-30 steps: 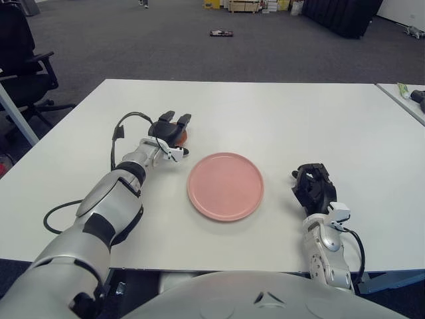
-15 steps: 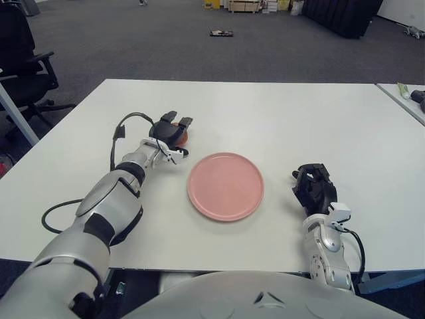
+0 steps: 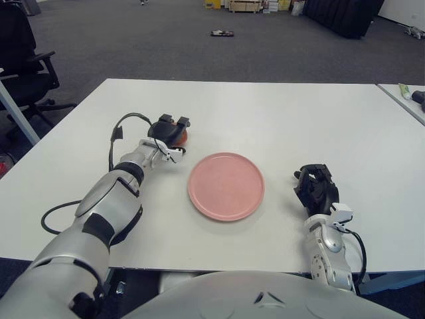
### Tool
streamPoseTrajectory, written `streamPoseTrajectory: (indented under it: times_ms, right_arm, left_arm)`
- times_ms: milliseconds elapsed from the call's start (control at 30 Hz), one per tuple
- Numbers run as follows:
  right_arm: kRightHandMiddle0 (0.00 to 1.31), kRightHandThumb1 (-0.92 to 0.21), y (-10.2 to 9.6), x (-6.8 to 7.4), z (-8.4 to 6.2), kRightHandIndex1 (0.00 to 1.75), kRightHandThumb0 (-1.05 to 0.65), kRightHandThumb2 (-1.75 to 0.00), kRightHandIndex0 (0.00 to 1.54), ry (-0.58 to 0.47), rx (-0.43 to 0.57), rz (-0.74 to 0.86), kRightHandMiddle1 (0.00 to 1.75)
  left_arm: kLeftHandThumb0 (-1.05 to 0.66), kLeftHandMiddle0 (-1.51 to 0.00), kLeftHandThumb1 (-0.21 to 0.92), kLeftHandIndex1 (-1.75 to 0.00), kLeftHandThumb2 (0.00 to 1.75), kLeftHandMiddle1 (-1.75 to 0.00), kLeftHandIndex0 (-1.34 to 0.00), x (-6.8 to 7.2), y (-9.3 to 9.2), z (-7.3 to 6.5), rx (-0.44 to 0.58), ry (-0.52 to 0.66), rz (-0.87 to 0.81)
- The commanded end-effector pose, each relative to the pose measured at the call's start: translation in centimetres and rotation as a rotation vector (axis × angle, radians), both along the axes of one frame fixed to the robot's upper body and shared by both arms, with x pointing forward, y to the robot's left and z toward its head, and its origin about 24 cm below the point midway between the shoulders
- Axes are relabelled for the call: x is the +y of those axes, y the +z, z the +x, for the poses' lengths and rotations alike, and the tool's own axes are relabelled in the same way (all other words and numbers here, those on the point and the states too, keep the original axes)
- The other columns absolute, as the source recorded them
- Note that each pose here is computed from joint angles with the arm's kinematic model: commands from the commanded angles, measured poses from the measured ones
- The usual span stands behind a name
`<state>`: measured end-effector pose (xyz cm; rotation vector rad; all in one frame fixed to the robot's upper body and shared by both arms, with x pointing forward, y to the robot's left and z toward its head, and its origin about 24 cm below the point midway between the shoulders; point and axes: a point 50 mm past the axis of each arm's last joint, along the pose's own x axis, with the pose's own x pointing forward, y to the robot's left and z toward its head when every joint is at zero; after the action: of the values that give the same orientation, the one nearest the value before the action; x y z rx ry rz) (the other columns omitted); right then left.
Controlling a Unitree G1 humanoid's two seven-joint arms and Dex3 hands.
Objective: Put the apple into the plate.
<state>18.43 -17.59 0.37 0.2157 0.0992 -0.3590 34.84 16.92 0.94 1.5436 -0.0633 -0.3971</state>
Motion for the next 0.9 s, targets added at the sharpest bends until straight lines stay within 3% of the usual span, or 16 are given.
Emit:
streamPoseTrajectory:
  times_ms: [0, 33, 133, 233, 333, 633, 867]
  right_arm:
    - [0.31, -0.72, 0.2, 0.1, 0.3, 1.36, -0.37, -0.81, 0.50, -0.022, -0.017, 0.023, 1.75]
    - [0.32, -0.71, 0.2, 0.1, 0.3, 1.36, -0.37, -0.82, 0.51, -0.024, -0.018, 0.023, 1.75]
    - [0.32, -0.70, 0.2, 0.1, 0.3, 1.36, -0.38, -0.83, 0.52, -0.025, -0.021, 0.022, 1.75]
    - [0.32, -0.70, 0.2, 0.1, 0.3, 1.36, -0.38, -0.83, 0.52, -0.027, -0.024, 0.024, 1.75]
    - [0.33, -0.69, 0.3, 0.1, 0.3, 1.36, -0.38, -0.85, 0.53, -0.029, -0.026, 0.025, 1.75]
    - [0.34, -0.68, 0.4, -0.3, 0.3, 1.36, -0.38, -0.86, 0.54, -0.033, -0.023, 0.012, 1.75]
    - [0.34, -0.68, 0.4, -0.3, 0.2, 1.36, -0.38, -0.86, 0.54, -0.038, -0.023, 0.017, 1.75]
  left_arm:
    - [-0.39, -0.23, 0.39, -1.72, 1.14, -1.55, -0.33, 0.4, -0.7, -0.3, 0.065, 0.050, -0.011]
    - [-0.25, -0.37, 0.36, -1.73, 1.18, -1.52, -0.41, 0.5, -0.7, -0.2, 0.068, 0.061, -0.014]
    - [-0.09, -0.64, 0.18, -1.74, 1.43, -1.61, -0.53, 0.6, -0.7, -0.2, 0.070, 0.079, -0.018]
    - [-0.03, -0.77, 0.08, -1.74, 1.54, -1.62, -0.59, 0.8, -0.7, -0.1, 0.089, 0.121, -0.054]
    - [-0.01, -0.83, 0.03, -1.75, 1.61, -1.63, -0.63, 0.9, -0.7, -0.1, 0.112, 0.157, -0.096]
    - [0.00, -0.89, -0.01, -1.75, 1.64, -1.60, -0.64, 1.8, -1.1, 0.1, 0.306, 0.453, -0.475]
    - [0.00, -0.88, 0.02, -1.75, 1.61, -1.60, -0.62, 2.2, -1.2, 0.0, 0.352, 0.518, -0.616]
